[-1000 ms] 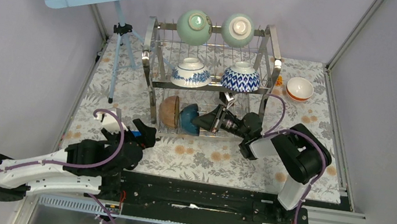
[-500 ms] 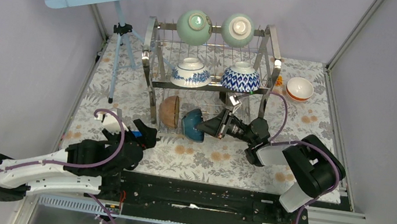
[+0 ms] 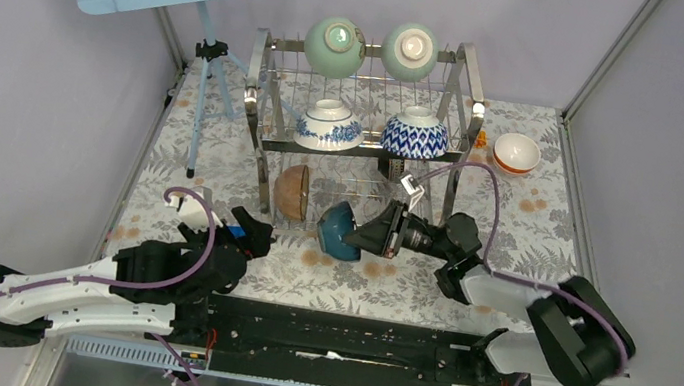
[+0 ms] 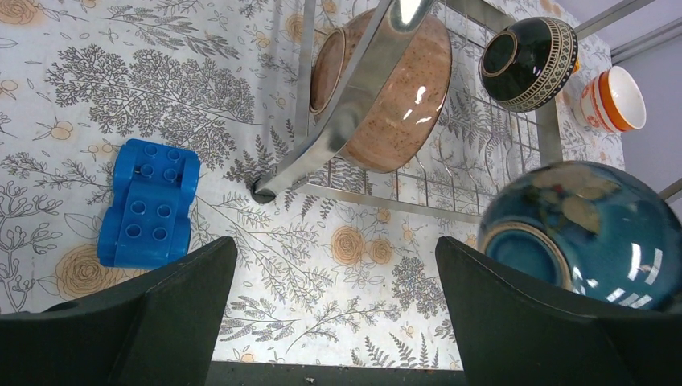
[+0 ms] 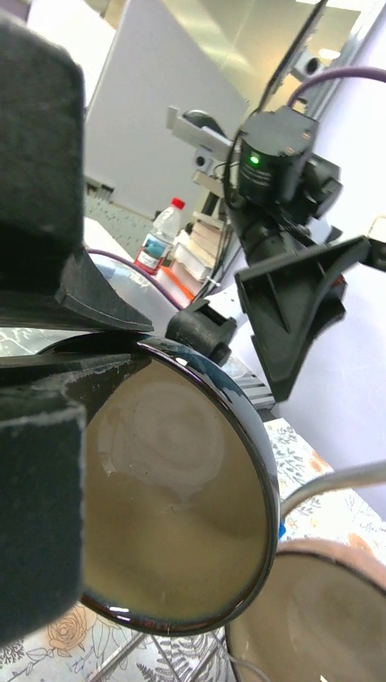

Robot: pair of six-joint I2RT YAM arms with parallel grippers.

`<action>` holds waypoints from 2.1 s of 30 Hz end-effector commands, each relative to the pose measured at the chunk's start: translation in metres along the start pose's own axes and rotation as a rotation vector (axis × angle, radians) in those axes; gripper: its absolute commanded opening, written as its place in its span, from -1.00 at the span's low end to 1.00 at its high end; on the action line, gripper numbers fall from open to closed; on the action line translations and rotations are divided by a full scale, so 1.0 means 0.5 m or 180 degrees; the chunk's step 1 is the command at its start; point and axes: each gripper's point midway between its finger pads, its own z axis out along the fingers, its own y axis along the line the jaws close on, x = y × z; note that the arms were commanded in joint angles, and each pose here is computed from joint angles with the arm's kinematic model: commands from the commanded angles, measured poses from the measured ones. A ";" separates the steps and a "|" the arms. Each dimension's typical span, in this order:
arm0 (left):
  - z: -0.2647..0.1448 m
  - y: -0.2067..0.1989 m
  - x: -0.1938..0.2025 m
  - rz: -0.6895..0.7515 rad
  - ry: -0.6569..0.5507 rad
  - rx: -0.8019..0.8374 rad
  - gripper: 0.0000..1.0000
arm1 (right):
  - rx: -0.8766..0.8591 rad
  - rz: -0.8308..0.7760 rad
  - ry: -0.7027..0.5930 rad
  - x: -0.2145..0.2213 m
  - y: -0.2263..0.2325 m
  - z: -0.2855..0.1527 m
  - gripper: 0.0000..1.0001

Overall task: Unload the bowls from the dish rack
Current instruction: Pick up the bowl from the dish rack, then place the bowl at the center of the board.

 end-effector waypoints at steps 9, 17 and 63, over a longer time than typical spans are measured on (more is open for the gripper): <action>0.000 -0.010 0.010 -0.0077 0.0069 0.0051 0.97 | 0.0277 -0.0824 0.0325 0.057 0.065 -0.042 -1.00; -0.009 -0.017 0.016 -0.0036 0.0194 0.0132 0.98 | 0.0895 -0.1227 0.0608 0.114 0.063 -0.083 -1.00; -0.104 -0.212 0.195 0.1303 0.1897 0.1418 0.95 | 0.1626 -0.4595 0.2952 0.296 0.059 -0.067 -1.00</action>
